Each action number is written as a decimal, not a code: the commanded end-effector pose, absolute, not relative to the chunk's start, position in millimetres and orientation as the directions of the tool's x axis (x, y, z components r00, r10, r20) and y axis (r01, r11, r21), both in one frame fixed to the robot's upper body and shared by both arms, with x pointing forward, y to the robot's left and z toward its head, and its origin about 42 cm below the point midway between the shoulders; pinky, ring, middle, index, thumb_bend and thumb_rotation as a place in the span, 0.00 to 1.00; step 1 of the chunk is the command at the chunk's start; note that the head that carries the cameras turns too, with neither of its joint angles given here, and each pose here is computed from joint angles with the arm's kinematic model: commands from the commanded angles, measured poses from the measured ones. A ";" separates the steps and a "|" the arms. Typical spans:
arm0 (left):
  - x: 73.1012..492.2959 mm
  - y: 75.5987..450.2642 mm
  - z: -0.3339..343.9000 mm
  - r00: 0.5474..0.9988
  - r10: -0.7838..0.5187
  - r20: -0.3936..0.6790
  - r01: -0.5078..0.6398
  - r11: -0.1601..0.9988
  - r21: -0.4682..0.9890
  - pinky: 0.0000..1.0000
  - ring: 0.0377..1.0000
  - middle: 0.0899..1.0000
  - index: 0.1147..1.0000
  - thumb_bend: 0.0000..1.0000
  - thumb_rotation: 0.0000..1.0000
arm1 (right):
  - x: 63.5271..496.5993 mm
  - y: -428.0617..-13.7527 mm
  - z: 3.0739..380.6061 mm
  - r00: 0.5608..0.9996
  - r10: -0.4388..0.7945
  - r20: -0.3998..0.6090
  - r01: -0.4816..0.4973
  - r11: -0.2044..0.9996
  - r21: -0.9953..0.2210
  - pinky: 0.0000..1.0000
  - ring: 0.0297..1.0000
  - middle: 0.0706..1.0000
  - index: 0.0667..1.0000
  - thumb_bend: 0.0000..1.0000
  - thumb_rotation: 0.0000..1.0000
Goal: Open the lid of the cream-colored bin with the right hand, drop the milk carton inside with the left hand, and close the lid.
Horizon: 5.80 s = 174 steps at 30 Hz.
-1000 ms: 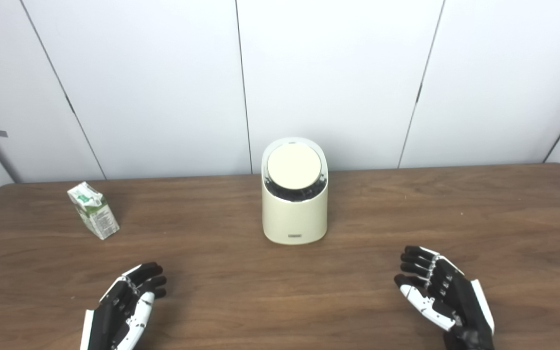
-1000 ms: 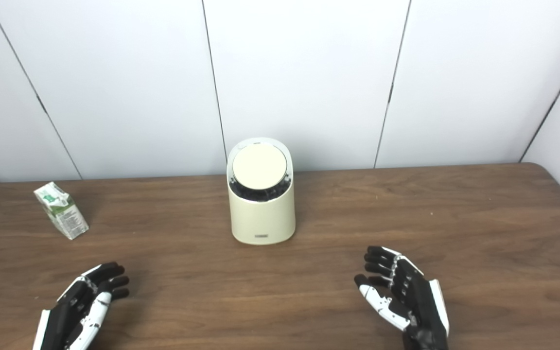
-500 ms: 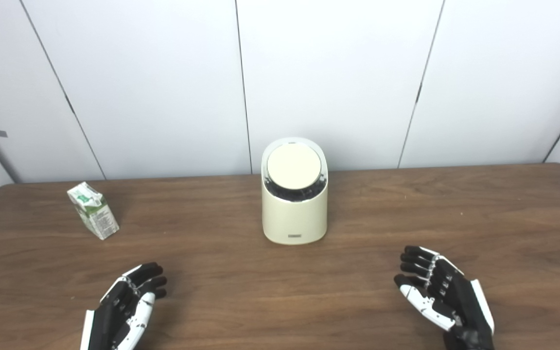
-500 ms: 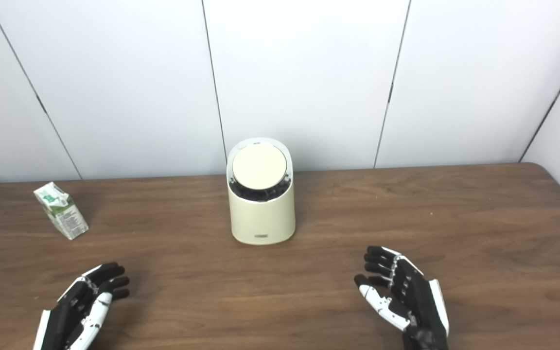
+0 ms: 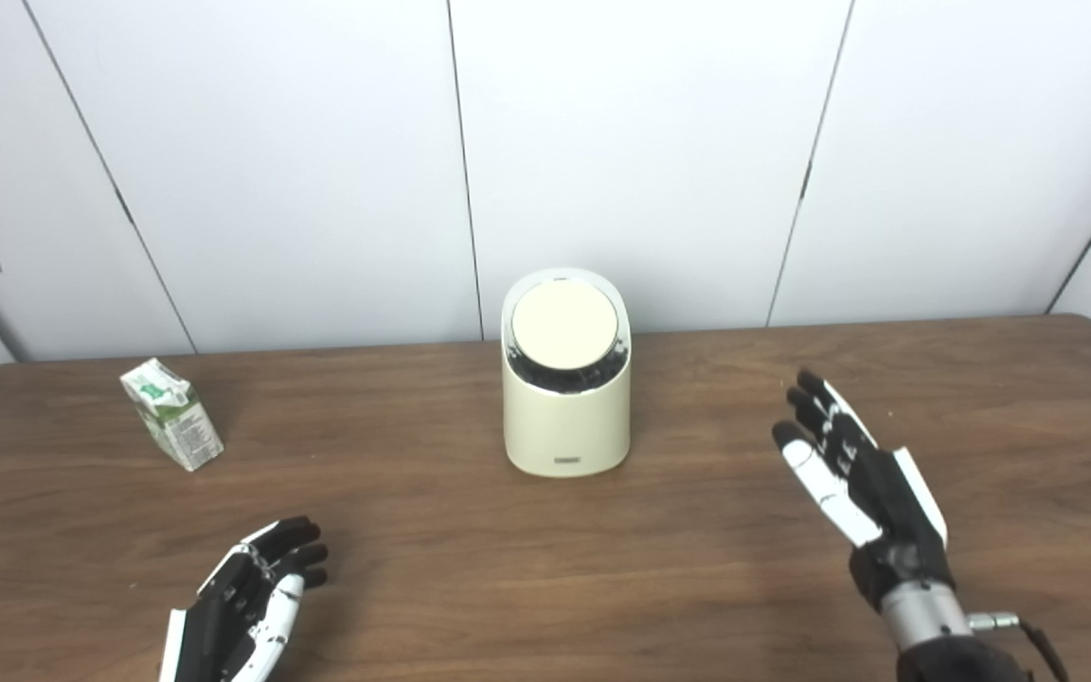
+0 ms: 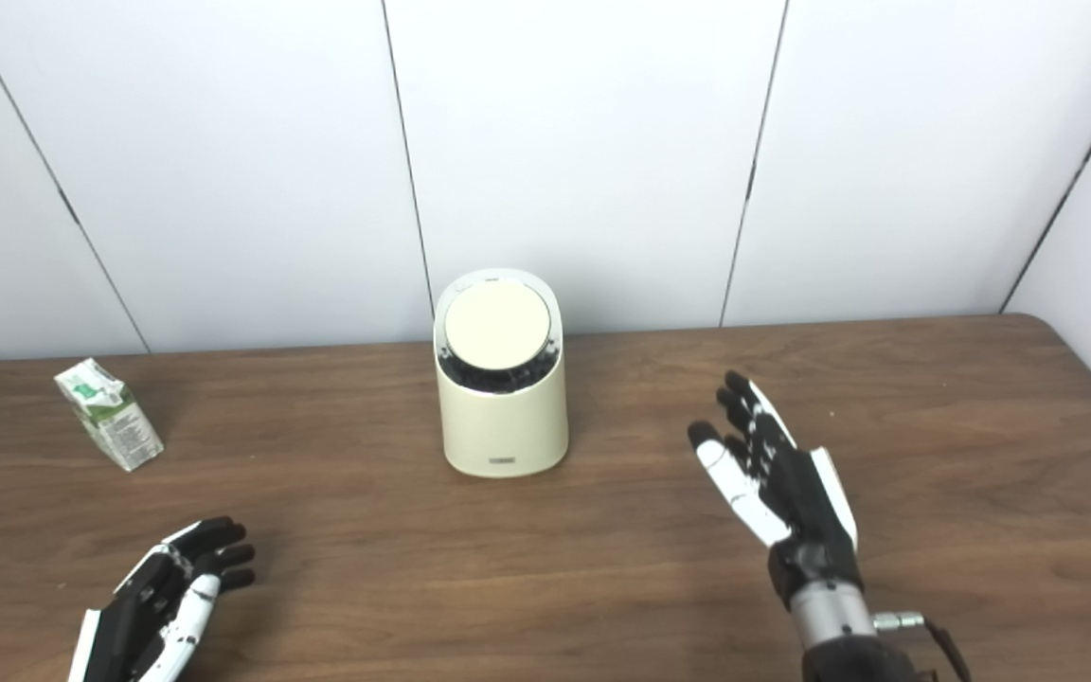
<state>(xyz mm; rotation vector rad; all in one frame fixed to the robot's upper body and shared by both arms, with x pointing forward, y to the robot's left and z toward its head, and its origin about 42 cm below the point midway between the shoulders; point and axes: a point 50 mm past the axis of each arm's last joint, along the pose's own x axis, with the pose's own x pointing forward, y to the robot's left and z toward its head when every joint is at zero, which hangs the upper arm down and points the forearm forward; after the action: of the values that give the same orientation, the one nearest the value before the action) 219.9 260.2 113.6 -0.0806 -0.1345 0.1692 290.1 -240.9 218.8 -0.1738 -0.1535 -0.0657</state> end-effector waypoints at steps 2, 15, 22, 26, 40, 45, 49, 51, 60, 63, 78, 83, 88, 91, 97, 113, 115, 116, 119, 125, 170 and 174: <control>212.9 256.2 120.8 0.972 0.175 0.158 -0.159 0.982 -0.104 0.67 0.69 0.70 0.68 0.32 0.32 | 303.1 -240.3 243.9 0.970 -0.037 0.239 0.089 0.974 -0.208 0.97 0.99 1.00 0.99 0.53 0.73; 204.3 252.4 126.7 0.971 0.183 0.152 -0.168 0.980 -0.108 0.64 0.68 0.69 0.68 0.34 0.33 | 357.6 -208.8 291.6 0.941 -0.062 0.332 0.179 0.925 -0.335 0.89 0.97 0.98 0.99 0.70 0.77; 200.0 250.0 129.6 0.971 0.188 0.147 -0.172 0.978 -0.116 0.64 0.68 0.69 0.68 0.35 0.35 | 377.4 -183.5 307.6 0.937 -0.007 0.349 0.163 0.894 -0.419 0.79 0.94 0.99 1.00 0.74 0.66; 198.2 248.4 130.3 0.971 0.190 0.143 -0.173 0.977 -0.124 0.64 0.69 0.70 0.67 0.35 0.34 | 384.6 -175.1 306.7 0.931 0.012 0.365 0.176 0.862 -0.476 0.89 0.99 1.00 1.00 0.75 0.63; 197.0 242.2 131.4 0.972 0.194 0.131 -0.177 0.975 -0.134 0.64 0.68 0.69 0.67 0.33 0.32 | 408.9 -147.0 305.2 0.930 0.057 0.362 0.177 0.794 -0.582 0.88 1.00 1.00 1.00 0.84 0.44; 196.6 241.1 131.7 0.972 0.193 0.134 -0.176 0.976 -0.130 0.64 0.67 0.69 0.67 0.32 0.32 | 412.2 -140.0 297.8 0.938 0.067 0.341 0.176 0.756 -0.630 0.91 1.00 1.00 1.00 0.84 0.43; 196.2 240.6 131.8 0.972 0.190 0.135 -0.174 0.977 -0.127 0.64 0.68 0.69 0.67 0.32 0.32 | 413.7 -134.4 293.2 0.943 0.066 0.327 0.179 0.727 -0.663 0.91 1.00 1.00 1.00 0.83 0.44; 195.6 240.1 132.2 0.973 0.191 0.131 -0.174 0.976 -0.131 0.64 0.68 0.69 0.67 0.33 0.32 | 414.7 -131.4 291.7 0.946 0.062 0.318 0.180 0.715 -0.675 0.94 1.00 1.00 0.99 0.84 0.45; 194.5 239.0 133.6 0.972 0.194 0.131 -0.178 0.976 -0.126 0.62 0.67 0.68 0.67 0.33 0.32 | 419.1 -127.4 283.2 0.953 0.060 0.298 0.181 0.674 -0.716 1.00 1.00 1.00 0.99 0.85 0.42; 194.1 238.7 133.9 0.973 0.193 0.129 -0.176 0.975 -0.134 0.62 0.67 0.68 0.67 0.33 0.32 | 420.6 -126.9 280.6 0.954 0.058 0.293 0.181 0.668 -0.721 1.00 1.00 1.00 0.99 0.84 0.41; 191.9 238.9 134.4 0.974 0.187 0.127 -0.170 0.976 -0.133 0.63 0.66 0.69 0.67 0.33 0.31 | 435.7 -128.8 275.7 0.967 0.041 0.251 0.164 0.652 -0.740 0.96 1.00 1.00 0.98 0.80 0.56; 191.6 239.0 134.9 0.974 0.187 0.125 -0.170 0.976 -0.133 0.63 0.67 0.69 0.67 0.33 0.31 | 437.5 -130.7 275.1 0.969 0.042 0.243 0.156 0.657 -0.737 0.96 1.00 1.00 0.99 0.82 0.65; 191.7 238.8 135.3 0.975 0.186 0.124 -0.170 0.976 -0.134 0.62 0.66 0.69 0.67 0.33 0.31 | 439.4 -131.3 274.8 0.969 0.040 0.244 0.159 0.655 -0.738 0.96 1.00 1.00 0.98 0.85 0.76; 191.8 238.4 135.3 0.975 0.186 0.124 -0.169 0.976 -0.135 0.62 0.66 0.69 0.67 0.33 0.31 | 440.9 -130.8 275.7 0.969 0.037 0.246 0.162 0.655 -0.738 0.96 1.00 1.00 0.98 0.84 0.80; 191.5 237.6 135.7 0.974 0.189 0.124 -0.173 0.976 -0.131 0.62 0.66 0.69 0.67 0.33 0.32 | 443.5 -129.8 276.1 0.969 0.033 0.247 0.166 0.653 -0.739 0.96 1.00 1.00 0.98 0.80 0.75; 191.3 236.6 135.4 0.974 0.190 0.126 -0.173 0.976 -0.132 0.62 0.66 0.68 0.67 0.33 0.31 | 440.9 -126.8 271.0 0.966 0.033 0.256 0.189 0.587 -0.787 0.93 1.00 1.00 0.97 0.87 0.38; 191.5 236.8 135.4 0.974 0.190 0.124 -0.174 0.976 -0.133 0.62 0.66 0.68 0.67 0.33 0.31 | 440.2 -126.4 270.9 0.963 0.033 0.266 0.200 0.573 -0.795 0.93 0.99 0.99 0.96 0.89 0.33; 191.5 236.8 135.5 0.974 0.190 0.123 -0.173 0.976 -0.133 0.62 0.66 0.68 0.67 0.33 0.31 | 440.1 -126.2 270.9 0.962 0.032 0.272 0.207 0.563 -0.800 0.91 0.99 0.99 0.95 0.90 0.30; 191.8 236.4 136.2 0.974 0.190 0.124 -0.173 0.976 -0.134 0.62 0.66 0.68 0.67 0.32 0.31 | 440.4 -126.1 270.8 0.959 0.032 0.283 0.221 0.544 -0.810 0.88 0.97 0.97 0.94 0.93 0.22; 192.4 236.3 136.8 0.974 0.190 0.122 -0.172 0.975 -0.141 0.61 0.66 0.68 0.66 0.32 0.30 | 441.7 -127.4 269.1 0.959 0.032 0.281 0.227 0.508 -0.831 0.89 0.97 0.97 0.93 0.94 0.13; 195.9 242.7 133.6 0.978 0.182 0.107 -0.170 0.979 -0.110 0.63 0.66 0.70 0.68 0.35 0.34 | 309.4 -207.3 221.0 0.867 -0.037 0.497 0.217 0.925 -0.311 0.70 0.79 0.79 0.79 0.32 0.68; 196.6 244.1 133.8 0.978 0.181 0.108 -0.168 0.979 -0.114 0.63 0.66 0.69 0.68 0.35 0.33 | 288.3 -220.2 198.6 0.882 -0.049 0.468 0.207 0.934 -0.292 0.67 0.77 0.77 0.75 0.22 0.56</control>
<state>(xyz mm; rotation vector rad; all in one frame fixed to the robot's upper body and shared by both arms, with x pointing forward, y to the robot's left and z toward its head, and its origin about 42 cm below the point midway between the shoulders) 210.2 242.0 137.4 -0.1066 -0.1255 0.1687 287.7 -220.7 179.2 -0.3639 -0.3450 -0.1399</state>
